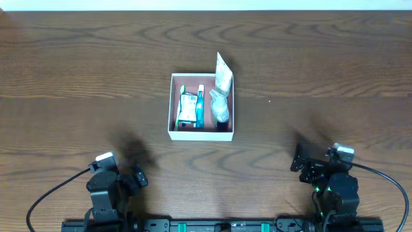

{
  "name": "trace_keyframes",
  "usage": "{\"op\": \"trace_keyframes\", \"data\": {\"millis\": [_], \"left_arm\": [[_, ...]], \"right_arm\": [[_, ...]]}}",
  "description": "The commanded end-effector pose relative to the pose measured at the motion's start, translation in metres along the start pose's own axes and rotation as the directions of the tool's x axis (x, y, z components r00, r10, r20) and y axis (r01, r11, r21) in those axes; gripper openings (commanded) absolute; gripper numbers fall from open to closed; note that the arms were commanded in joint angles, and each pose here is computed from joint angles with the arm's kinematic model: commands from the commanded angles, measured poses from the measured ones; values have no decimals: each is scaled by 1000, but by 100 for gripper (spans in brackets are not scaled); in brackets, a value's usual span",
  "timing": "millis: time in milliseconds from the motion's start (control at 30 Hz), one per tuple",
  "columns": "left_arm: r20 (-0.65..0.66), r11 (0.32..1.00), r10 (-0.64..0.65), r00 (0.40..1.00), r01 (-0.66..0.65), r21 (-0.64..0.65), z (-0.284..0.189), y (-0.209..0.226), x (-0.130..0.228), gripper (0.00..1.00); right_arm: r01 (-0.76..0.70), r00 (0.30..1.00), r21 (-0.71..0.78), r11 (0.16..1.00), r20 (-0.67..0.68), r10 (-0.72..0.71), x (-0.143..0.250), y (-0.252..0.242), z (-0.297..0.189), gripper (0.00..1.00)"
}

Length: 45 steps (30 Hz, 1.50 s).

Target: Pack container

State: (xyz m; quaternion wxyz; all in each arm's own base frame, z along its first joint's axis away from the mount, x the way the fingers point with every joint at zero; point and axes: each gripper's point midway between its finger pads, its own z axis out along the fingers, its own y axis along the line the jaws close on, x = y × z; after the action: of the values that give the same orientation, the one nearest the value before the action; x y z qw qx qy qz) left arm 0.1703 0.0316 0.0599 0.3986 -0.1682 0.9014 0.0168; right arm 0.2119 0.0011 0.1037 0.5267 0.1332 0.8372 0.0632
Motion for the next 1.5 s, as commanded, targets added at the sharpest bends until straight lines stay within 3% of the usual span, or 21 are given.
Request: {"op": "trace_keyframes", "data": {"millis": [0,1467], "left_arm": [[1,1000,9,1000,-9,1,5,1,6,98],[9,1000,15,1000,-15,11,5,-1,6,98]], "right_arm": [[-12,1000,5,1000,6,12,-1,-2,0,99],[-12,1000,5,1000,6,12,-1,-2,0,99]]}}
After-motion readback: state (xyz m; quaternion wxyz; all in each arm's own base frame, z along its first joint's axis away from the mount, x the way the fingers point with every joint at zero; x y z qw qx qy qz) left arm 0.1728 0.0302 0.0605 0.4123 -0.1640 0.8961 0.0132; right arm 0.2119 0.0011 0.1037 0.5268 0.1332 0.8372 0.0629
